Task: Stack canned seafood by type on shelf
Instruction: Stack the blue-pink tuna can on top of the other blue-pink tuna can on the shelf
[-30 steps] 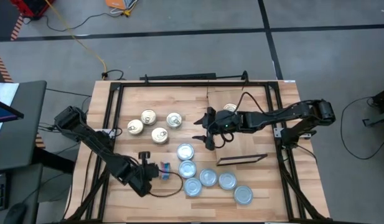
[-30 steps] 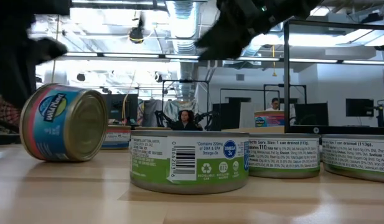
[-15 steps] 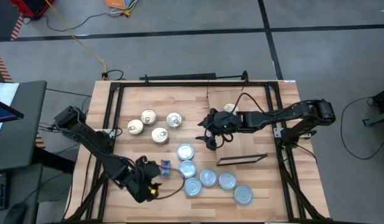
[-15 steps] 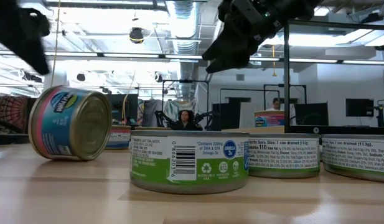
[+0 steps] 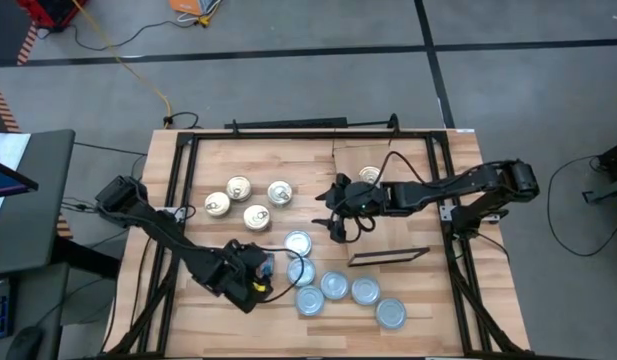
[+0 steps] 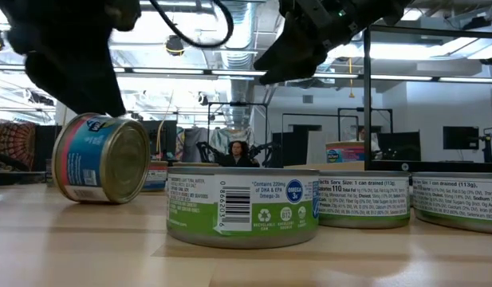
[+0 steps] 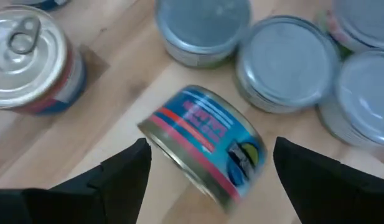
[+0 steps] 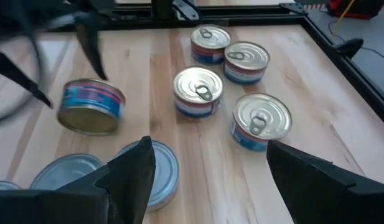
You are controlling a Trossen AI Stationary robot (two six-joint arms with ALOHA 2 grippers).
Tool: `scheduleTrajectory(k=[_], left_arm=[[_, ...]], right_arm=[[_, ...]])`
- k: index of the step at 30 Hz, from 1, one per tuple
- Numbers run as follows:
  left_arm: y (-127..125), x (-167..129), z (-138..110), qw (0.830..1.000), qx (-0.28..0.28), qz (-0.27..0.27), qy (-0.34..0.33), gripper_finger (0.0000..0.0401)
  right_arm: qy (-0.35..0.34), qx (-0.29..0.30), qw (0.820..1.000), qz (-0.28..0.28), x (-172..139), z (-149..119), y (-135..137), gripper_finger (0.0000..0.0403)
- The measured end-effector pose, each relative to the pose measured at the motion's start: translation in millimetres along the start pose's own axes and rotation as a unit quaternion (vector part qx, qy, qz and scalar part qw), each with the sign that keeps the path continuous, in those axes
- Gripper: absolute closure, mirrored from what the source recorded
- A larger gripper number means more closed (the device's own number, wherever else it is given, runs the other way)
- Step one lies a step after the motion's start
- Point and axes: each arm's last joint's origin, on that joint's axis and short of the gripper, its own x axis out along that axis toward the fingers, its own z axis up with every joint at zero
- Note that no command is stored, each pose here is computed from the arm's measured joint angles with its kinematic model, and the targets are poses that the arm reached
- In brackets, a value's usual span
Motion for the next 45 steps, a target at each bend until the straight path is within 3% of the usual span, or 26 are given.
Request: scheduleTrajectory(k=[7, 12, 19, 25, 33, 38, 45], left_arm=[[6.9, 7.6, -2.2, 0.999, 0.005, 0.033, -0.014, 0.0076], [18.3, 15.1, -12.1, 0.998, 0.011, 0.056, 0.018, 0.0076], [27.9, 0.9, -11.1, 0.997, 0.008, 0.07, 0.029, 0.0102], [26.5, -7.4, -9.9, 0.997, -0.02, 0.063, -0.033, 0.0115], [24.9, -8.0, -5.8, 0.992, -0.015, 0.068, -0.105, 0.0072], [25.6, 3.6, -1.8, 0.983, -0.013, 0.1, -0.153, 0.0047], [32.3, 35.6, 11.2, 0.967, -0.021, 0.167, -0.193, 0.0043]], right_arm=[[-0.006, -0.003, 1.0, 0.0, 0.1, 1.2, -0.4, 0.0074], [-0.011, -0.003, 1.0, 0.001, 0.0, 2.2, 0.0, 0.0074], [-0.012, 0.001, 1.0, 0.0, 0.1, 2.2, -0.2, 0.0074], [-0.011, 0.001, 1.0, 0.001, 0.1, 2.0, 0.0, 0.0074], [-0.01, 0.0, 1.0, 0.004, -0.1, 1.7, 2.5, 0.0074], [-0.01, 0.0, 1.0, 0.004, 0.0, 1.7, 2.3, 0.0074], [-0.012, 0.001, 1.0, 0.004, 0.0, 2.2, 2.5, 0.0074]])
